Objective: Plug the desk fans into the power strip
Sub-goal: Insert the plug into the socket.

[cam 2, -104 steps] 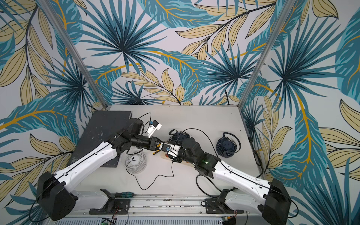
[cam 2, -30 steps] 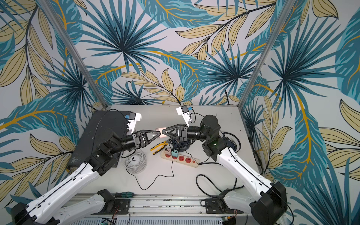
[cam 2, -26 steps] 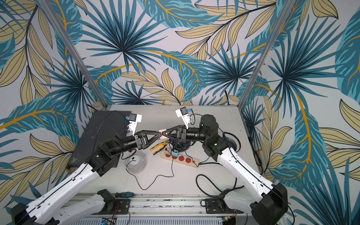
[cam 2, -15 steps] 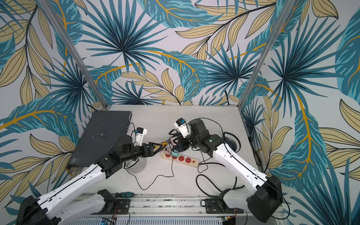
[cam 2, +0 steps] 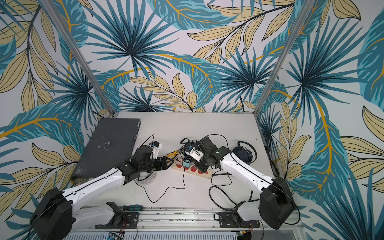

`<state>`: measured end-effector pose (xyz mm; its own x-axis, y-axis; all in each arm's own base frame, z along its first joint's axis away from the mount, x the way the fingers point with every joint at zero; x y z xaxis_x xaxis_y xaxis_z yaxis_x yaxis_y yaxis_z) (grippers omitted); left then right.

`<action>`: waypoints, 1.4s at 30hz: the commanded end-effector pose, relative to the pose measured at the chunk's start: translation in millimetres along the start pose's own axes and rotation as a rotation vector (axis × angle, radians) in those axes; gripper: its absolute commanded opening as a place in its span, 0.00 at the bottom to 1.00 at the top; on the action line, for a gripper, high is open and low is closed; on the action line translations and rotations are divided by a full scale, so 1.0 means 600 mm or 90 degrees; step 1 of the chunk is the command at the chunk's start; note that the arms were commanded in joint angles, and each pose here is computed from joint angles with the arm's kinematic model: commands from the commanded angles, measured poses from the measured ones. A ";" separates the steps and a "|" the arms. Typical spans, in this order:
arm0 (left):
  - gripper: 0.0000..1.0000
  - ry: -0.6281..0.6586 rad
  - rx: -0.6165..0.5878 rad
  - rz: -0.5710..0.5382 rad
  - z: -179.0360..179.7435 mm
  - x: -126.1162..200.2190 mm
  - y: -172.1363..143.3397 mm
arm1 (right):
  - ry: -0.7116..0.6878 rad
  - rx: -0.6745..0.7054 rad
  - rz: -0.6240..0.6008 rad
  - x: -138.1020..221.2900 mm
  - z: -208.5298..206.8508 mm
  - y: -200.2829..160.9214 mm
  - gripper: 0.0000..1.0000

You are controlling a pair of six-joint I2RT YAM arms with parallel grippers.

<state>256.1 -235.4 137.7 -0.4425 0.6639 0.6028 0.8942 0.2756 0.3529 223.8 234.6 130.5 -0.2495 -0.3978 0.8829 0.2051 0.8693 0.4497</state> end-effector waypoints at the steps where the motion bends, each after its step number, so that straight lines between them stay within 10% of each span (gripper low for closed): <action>1: 0.67 0.010 -0.017 0.004 0.012 -0.008 -0.006 | 0.027 0.056 -0.004 -0.018 0.015 -0.005 0.00; 42: 0.63 0.038 -0.032 0.049 0.038 -0.034 -0.026 | 0.052 0.162 0.212 -0.118 0.006 -0.110 0.00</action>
<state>256.0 -238.3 107.9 -0.3877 0.6423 0.6612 0.9187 0.2102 0.3345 238.6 249.6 91.8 -0.2110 -0.3425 0.9155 -0.0244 0.9382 0.3453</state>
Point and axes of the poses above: each gripper's point midway between its finger pads, its own x axis back along the fingers, its own z axis along the line the jaws close on, y = z × x, the point moved 1 cm from there along x, back along the fingers, and after that the axes turned 9 degrees about x, right-handed, at the moved point
